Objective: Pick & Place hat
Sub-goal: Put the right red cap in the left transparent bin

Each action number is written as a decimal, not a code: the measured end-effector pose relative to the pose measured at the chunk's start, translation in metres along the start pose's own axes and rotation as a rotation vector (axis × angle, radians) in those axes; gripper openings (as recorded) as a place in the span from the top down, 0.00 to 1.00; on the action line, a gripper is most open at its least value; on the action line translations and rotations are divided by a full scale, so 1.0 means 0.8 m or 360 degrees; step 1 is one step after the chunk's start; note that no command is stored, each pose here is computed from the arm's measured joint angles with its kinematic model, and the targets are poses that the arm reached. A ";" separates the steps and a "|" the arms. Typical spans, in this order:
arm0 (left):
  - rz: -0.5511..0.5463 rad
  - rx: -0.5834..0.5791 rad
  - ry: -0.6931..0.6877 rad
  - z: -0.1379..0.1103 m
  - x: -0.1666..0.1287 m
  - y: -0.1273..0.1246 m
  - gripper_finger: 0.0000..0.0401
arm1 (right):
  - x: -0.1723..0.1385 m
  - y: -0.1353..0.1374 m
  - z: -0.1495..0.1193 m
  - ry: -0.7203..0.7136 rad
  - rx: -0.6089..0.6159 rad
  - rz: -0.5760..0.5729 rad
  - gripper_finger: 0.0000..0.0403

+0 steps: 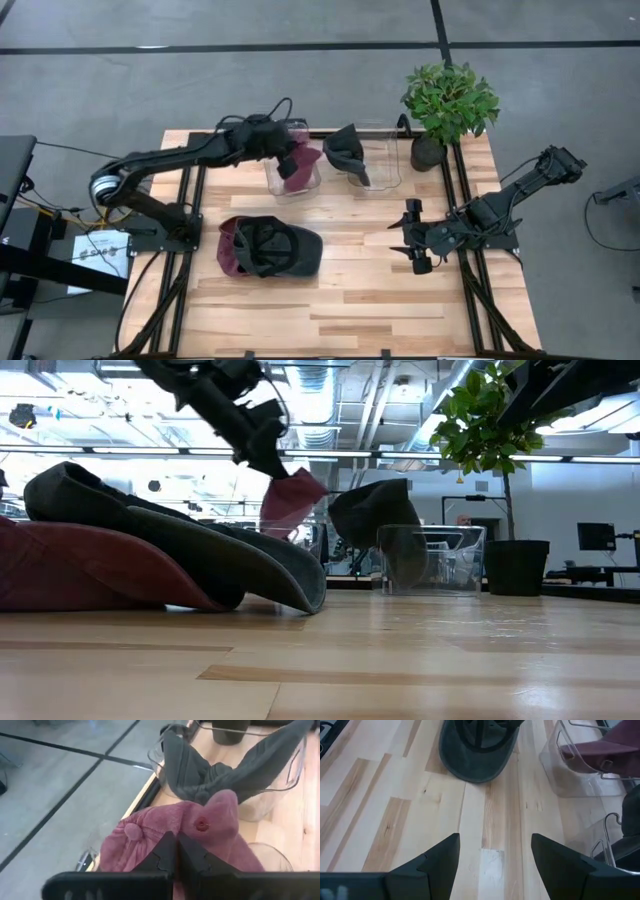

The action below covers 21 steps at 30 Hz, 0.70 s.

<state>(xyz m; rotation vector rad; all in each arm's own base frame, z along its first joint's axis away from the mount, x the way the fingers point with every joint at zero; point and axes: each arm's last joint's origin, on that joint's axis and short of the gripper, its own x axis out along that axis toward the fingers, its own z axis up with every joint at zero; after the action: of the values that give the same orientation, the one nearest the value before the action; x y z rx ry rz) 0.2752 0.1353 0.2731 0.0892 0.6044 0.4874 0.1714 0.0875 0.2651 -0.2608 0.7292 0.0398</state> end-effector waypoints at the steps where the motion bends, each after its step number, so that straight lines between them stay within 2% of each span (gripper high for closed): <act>1: 0.0003 -0.0019 -0.0014 -0.008 -0.004 -0.001 0.98 | 0.000 0.000 0.000 0.0001 -0.0001 0.0000 0.41; 7: 0.0008 -0.0099 -0.0083 -0.057 -0.015 -0.015 0.98 | 0.000 0.000 0.001 -0.0016 0.0005 0.0000 0.41; 12: 0.0023 -0.0098 -0.0155 -0.084 -0.024 -0.033 0.98 | 0.000 0.000 0.003 -0.0036 0.0015 0.0002 0.41; 21: 0.0112 0.0059 -0.0194 -0.108 -0.033 -0.070 0.98 | 0.000 0.000 0.004 -0.0044 0.0018 0.0000 0.41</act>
<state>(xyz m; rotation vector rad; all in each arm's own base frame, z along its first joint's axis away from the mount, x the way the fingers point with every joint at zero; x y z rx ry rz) 0.2306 0.0687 0.2038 0.1746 0.4921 0.5353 0.1734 0.0882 0.2671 -0.2492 0.7015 0.0393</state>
